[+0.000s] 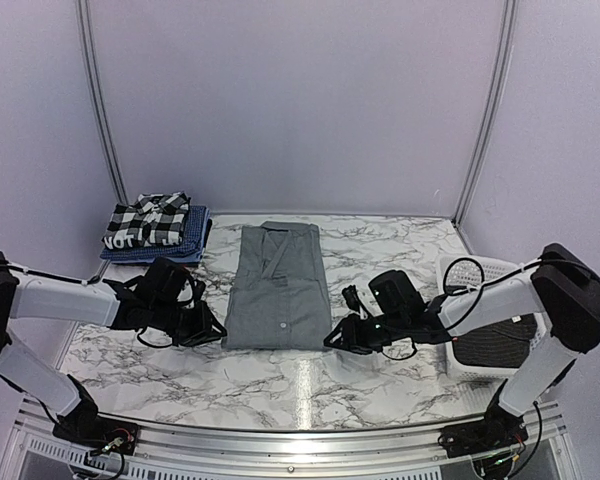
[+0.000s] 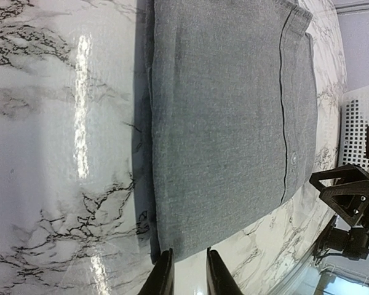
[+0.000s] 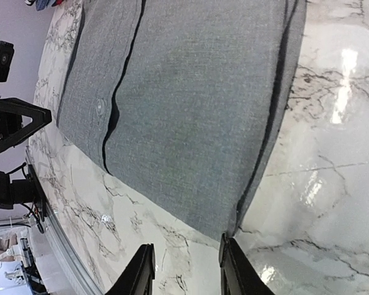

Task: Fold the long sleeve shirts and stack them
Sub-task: Pick up the 2/3-rectangle-folded shirt from the center of the board.

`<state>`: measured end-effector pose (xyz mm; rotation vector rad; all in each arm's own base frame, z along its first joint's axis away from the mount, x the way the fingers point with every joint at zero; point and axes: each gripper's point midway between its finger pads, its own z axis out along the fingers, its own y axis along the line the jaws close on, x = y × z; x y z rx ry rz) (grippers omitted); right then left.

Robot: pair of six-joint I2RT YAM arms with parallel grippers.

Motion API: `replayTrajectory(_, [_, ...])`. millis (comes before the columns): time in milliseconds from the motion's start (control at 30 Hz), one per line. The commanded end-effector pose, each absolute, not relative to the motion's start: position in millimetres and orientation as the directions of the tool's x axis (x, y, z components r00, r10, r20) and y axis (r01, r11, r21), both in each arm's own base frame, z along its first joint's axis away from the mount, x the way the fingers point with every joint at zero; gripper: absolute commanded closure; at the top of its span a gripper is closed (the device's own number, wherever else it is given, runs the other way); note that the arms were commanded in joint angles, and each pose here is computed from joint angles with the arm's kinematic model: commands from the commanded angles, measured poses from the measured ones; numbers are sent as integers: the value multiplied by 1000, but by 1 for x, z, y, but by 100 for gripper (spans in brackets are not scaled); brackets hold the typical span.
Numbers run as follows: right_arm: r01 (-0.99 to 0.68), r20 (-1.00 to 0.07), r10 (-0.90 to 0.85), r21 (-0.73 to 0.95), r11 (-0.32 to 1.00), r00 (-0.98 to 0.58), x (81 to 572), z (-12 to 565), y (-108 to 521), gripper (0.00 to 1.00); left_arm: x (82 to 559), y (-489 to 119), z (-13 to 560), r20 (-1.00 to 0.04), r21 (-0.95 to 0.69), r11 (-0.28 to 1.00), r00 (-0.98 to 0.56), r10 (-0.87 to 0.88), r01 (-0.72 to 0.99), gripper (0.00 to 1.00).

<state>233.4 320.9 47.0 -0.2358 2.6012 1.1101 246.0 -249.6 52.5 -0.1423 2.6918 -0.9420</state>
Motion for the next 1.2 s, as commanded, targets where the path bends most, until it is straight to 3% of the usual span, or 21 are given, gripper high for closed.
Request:
replayTrajectory(0, [-239, -322, -22, 653, 719, -947, 224, 41, 307, 67, 238, -246, 52, -231, -625, 780, -957, -177, 7, 78])
replayTrajectory(367, [-229, -308, -23, 652, 723, -951, 221, 33, 305, 65, 233, -241, 42, -225, -605, 796, -961, -163, 6, 73])
replayTrajectory(1167, [-210, -308, 1, 653, 727, -952, 234, 21, 314, 70, 233, -253, 19, -180, -609, 793, -973, -144, -4, 74])
